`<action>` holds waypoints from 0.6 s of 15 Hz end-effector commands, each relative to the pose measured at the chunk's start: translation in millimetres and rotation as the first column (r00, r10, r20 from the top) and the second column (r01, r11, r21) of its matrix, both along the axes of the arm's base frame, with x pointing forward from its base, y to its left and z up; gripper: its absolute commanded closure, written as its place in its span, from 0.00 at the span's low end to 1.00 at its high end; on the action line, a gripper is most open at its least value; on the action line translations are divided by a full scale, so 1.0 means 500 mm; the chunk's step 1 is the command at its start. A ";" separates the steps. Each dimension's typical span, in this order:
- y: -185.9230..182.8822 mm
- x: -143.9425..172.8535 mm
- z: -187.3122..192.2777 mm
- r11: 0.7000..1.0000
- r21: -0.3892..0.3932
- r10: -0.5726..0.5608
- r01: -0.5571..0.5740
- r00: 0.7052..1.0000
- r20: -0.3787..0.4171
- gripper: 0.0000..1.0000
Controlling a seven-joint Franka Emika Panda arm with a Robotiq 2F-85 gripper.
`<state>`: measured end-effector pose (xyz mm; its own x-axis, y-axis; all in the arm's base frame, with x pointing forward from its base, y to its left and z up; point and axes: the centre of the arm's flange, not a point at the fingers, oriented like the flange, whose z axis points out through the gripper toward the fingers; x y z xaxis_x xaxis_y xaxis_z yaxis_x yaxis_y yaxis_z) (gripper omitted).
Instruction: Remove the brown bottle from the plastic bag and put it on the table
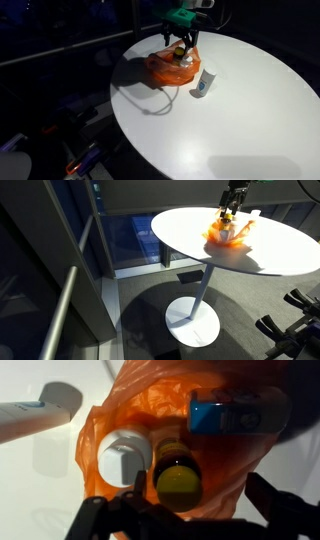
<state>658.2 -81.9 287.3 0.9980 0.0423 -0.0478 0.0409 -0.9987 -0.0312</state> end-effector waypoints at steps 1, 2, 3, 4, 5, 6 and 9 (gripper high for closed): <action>-0.007 0.026 0.001 1.000 0.006 0.006 -0.006 1.000 0.010 0.09; -0.008 0.028 -0.001 1.000 0.006 0.006 -0.006 1.000 0.009 0.13; -0.008 0.029 -0.002 1.000 0.006 0.006 -0.006 1.000 0.010 0.20; -0.008 0.030 -0.003 1.000 0.007 0.006 -0.006 1.000 0.009 0.26; -0.008 0.031 -0.004 1.000 0.007 0.006 -0.006 1.000 0.008 0.27; -0.009 0.031 -0.004 1.000 0.007 0.006 -0.006 1.000 0.008 0.30; -0.012 0.032 -0.005 1.000 0.009 0.004 -0.004 1.000 0.005 0.35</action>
